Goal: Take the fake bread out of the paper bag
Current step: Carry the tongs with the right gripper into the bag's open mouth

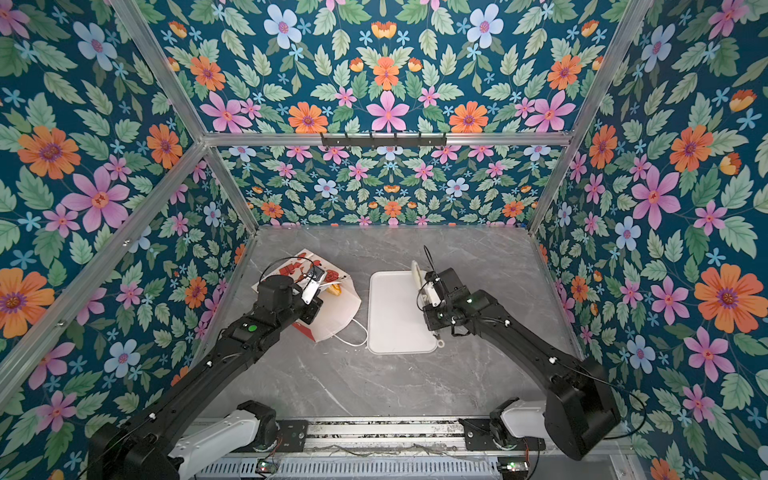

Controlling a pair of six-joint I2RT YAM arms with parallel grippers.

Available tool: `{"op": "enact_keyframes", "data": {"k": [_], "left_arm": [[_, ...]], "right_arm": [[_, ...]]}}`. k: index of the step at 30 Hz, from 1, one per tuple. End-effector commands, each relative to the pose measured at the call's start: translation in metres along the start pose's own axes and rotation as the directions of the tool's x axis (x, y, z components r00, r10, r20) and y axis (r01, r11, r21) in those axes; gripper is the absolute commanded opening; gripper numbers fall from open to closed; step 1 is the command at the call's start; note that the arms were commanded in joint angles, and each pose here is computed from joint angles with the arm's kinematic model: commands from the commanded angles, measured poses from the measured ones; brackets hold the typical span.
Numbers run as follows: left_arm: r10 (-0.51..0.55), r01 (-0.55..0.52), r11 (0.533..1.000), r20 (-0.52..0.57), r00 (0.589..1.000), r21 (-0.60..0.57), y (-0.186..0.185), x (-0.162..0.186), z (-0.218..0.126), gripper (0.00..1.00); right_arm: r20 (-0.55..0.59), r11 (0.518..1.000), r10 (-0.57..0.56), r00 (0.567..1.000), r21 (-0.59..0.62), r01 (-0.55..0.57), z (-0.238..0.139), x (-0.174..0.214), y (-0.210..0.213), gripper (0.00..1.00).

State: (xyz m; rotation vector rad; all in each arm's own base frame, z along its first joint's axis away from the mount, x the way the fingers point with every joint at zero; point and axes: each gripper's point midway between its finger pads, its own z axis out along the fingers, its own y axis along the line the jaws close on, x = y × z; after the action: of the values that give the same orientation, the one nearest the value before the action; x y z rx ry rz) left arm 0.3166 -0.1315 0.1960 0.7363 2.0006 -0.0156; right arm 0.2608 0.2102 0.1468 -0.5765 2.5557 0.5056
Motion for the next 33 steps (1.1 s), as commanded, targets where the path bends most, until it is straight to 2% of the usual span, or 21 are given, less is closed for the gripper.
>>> {"op": "enact_keyframes", "data": {"k": [1, 7, 13, 16, 18, 23, 27, 33], "left_arm": [[-0.006, 0.006, 1.0, 0.028, 1.0, -0.004, 0.002, -0.008, -0.001, 0.0], [-0.01, 0.011, 1.0, 0.037, 0.999, -0.012, 0.004, -0.01, -0.004, 0.0], [-0.01, 0.011, 1.0, 0.044, 0.999, -0.011, 0.004, -0.012, -0.006, 0.0], [-0.01, 0.011, 1.0, 0.047, 0.999, -0.01, 0.004, -0.012, -0.006, 0.0], [-0.012, 0.013, 1.0, 0.05, 0.999, -0.007, 0.003, -0.013, -0.007, 0.0], [-0.012, 0.012, 1.0, 0.057, 0.998, 0.0, 0.002, -0.015, -0.008, 0.0], [-0.011, 0.011, 1.0, 0.056, 0.998, 0.004, 0.001, -0.015, -0.008, 0.0], [-0.012, 0.011, 1.0, 0.058, 0.998, 0.005, 0.001, -0.015, -0.008, 0.0]], "right_arm": [[0.007, 0.963, -0.19, 0.982, -0.193, 0.188, -0.006, 0.003, 0.059, 0.14], [-0.084, 0.903, -0.385, 0.919, -0.238, 0.357, 0.03, 0.024, 0.099, 0.15], [-0.096, 0.862, -0.473, 0.876, -0.256, 0.437, 0.058, 0.015, 0.123, 0.15], [-0.086, 0.86, -0.484, 0.871, -0.233, 0.455, 0.066, 0.005, 0.124, 0.14], [-0.127, 0.865, -0.49, 0.863, -0.196, 0.462, 0.084, 0.005, 0.116, 0.15], [-0.141, 0.885, -0.465, 0.874, -0.088, 0.457, 0.109, -0.019, 0.1, 0.19], [-0.117, 0.907, -0.421, 0.899, -0.076, 0.415, 0.114, -0.038, 0.097, 0.24], [-0.102, 0.912, -0.409, 0.907, -0.043, 0.407, 0.116, -0.053, 0.091, 0.28]]}}
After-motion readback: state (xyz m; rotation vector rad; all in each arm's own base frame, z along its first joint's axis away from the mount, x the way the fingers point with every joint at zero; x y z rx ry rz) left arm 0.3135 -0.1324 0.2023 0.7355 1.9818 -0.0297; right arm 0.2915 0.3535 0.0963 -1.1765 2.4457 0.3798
